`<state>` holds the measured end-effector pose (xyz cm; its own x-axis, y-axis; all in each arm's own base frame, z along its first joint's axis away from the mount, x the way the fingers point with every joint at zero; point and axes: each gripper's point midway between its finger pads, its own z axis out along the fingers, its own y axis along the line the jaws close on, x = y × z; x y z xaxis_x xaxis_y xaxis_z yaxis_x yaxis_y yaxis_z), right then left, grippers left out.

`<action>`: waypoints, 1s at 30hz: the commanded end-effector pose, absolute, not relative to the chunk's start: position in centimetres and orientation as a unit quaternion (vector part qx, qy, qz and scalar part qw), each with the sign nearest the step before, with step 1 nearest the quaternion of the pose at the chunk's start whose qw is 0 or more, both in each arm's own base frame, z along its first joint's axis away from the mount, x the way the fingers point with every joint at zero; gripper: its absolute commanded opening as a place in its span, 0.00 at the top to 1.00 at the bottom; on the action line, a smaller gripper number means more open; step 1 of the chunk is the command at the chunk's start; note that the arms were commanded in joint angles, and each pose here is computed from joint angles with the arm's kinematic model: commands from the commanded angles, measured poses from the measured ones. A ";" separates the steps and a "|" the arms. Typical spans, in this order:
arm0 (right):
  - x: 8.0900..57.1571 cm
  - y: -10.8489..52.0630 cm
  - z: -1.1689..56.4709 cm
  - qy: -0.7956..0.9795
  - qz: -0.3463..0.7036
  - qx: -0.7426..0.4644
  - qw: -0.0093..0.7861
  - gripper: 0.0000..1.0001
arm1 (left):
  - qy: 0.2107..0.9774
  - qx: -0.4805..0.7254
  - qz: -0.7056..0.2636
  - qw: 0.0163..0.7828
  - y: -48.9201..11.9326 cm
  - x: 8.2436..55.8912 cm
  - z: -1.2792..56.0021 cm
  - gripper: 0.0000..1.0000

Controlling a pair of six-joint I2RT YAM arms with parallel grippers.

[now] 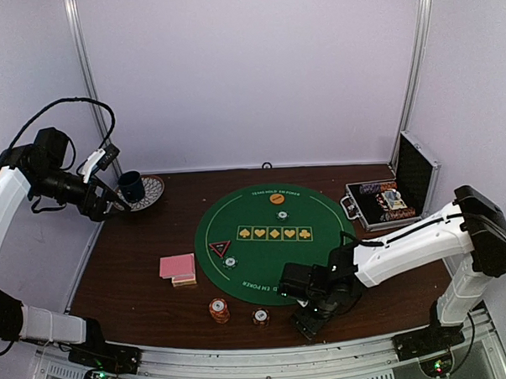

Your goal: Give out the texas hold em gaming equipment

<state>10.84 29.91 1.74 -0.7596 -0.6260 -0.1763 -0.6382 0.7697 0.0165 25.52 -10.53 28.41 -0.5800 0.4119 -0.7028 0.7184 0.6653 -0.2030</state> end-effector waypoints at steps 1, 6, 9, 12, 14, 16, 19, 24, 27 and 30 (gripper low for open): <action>12.5 27.8 1.9 0.938 0.000 -0.332 0.101 0.27 | 0.847 0.341 -0.242 0.329 -10.8 25.5 29.3 0.02; 12.0 27.9 1.9 0.940 0.014 -0.329 0.091 0.27 | 0.846 0.342 -0.242 0.330 -10.8 25.5 29.3 0.02; 11.6 27.7 1.9 0.941 0.018 -0.326 0.089 0.27 | 0.846 0.342 -0.241 0.331 -10.8 25.5 29.4 0.02; 11.3 27.8 2.2 0.941 0.023 -0.326 0.092 0.27 | 0.845 0.342 -0.242 0.332 -10.9 25.5 29.5 0.02; 10.7 28.0 2.2 0.940 0.032 -0.329 0.083 0.28 | 0.846 0.341 -0.243 0.331 -10.9 25.6 29.4 0.02; 10.5 28.2 2.3 0.940 0.034 -0.330 0.084 0.31 | 0.845 0.342 -0.243 0.332 -10.9 25.5 29.5 0.02; 10.6 28.2 2.5 0.940 0.033 -0.328 0.091 0.36 | 0.845 0.342 -0.242 0.332 -10.9 25.6 29.5 0.02; 10.7 28.5 3.0 0.939 0.039 -0.327 0.096 0.42 | 0.845 0.342 -0.241 0.333 -10.8 25.5 29.6 0.02; 10.7 28.5 3.2 0.939 0.038 -0.327 0.097 0.46 | 0.845 0.342 -0.241 0.332 -10.9 25.5 29.5 0.02; 10.6 28.5 3.5 0.939 0.041 -0.326 0.099 0.50 | 0.845 0.342 -0.243 0.331 -10.9 25.5 29.4 0.02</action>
<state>10.50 28.53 2.37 -0.7662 -0.6154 -0.1853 -0.6282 0.7779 0.0140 25.53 -10.53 28.45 -0.5792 0.4119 -0.7035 0.7187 0.6653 -0.2022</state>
